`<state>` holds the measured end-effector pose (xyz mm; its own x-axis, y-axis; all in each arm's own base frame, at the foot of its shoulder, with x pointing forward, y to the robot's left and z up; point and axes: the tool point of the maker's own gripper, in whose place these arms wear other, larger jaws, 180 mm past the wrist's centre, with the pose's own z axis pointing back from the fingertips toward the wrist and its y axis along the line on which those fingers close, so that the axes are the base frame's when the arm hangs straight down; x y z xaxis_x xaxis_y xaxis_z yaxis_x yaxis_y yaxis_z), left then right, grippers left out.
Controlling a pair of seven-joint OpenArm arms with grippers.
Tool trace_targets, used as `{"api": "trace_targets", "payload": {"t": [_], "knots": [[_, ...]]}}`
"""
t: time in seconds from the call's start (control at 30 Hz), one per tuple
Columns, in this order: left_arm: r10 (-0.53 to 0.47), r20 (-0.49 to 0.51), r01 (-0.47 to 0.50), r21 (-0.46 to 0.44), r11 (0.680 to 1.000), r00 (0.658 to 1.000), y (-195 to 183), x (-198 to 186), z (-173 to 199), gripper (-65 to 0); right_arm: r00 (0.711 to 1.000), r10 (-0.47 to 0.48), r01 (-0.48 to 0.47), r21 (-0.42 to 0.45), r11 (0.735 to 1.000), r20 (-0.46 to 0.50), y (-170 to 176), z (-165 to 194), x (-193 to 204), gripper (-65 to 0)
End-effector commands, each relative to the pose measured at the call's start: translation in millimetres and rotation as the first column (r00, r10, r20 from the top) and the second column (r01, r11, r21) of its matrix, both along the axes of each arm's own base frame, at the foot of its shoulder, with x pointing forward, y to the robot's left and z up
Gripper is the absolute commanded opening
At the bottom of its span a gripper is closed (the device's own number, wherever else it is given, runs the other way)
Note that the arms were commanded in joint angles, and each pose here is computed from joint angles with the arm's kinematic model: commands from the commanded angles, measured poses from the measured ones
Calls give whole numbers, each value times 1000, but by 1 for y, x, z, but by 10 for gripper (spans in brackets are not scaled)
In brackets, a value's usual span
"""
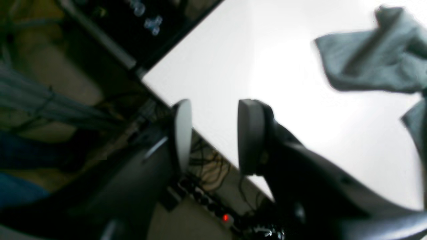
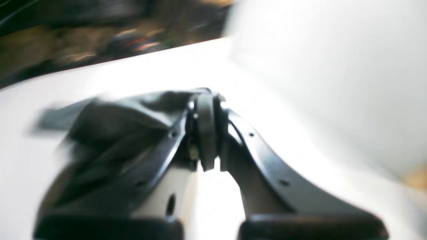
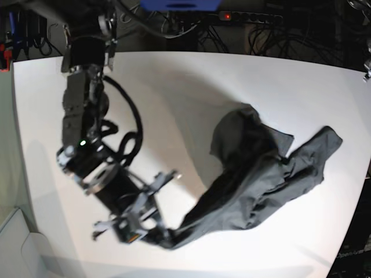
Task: Layout the t-shirt on the table in an organized manner, then fold the t-shirt properly
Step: 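Pull the grasped edge across the table with the right gripper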
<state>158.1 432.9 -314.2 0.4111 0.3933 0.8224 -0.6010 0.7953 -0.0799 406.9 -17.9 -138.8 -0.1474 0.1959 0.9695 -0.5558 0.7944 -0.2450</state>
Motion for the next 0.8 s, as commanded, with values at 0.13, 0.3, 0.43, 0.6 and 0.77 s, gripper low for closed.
{"api": "trace_targets", "payload": {"t": [0.13,0.3,0.43,0.6,0.77], "knots": [[-12,48,11,33,999,999,-10,4,16,-432,926,-326,315,85,945,193,-134,93,32,-650],[-23,56,22,13,1000,998,-20,7,12,-432,861,-491,480,109,871,131,-226,88,46,-650],[-18,57,18,-6,1000,998,-26,7,6,-432,845,-531,535,105,838,-62,-256,12,50,-650],[-23,67,23,2,1000,997,-27,9,10,-429,788,-566,606,145,782,-244,-286,-87,23,-649],[-24,73,24,-2,1000,997,-28,10,11,-428,687,-634,716,181,674,-355,-320,-138,-18,-524]]}}
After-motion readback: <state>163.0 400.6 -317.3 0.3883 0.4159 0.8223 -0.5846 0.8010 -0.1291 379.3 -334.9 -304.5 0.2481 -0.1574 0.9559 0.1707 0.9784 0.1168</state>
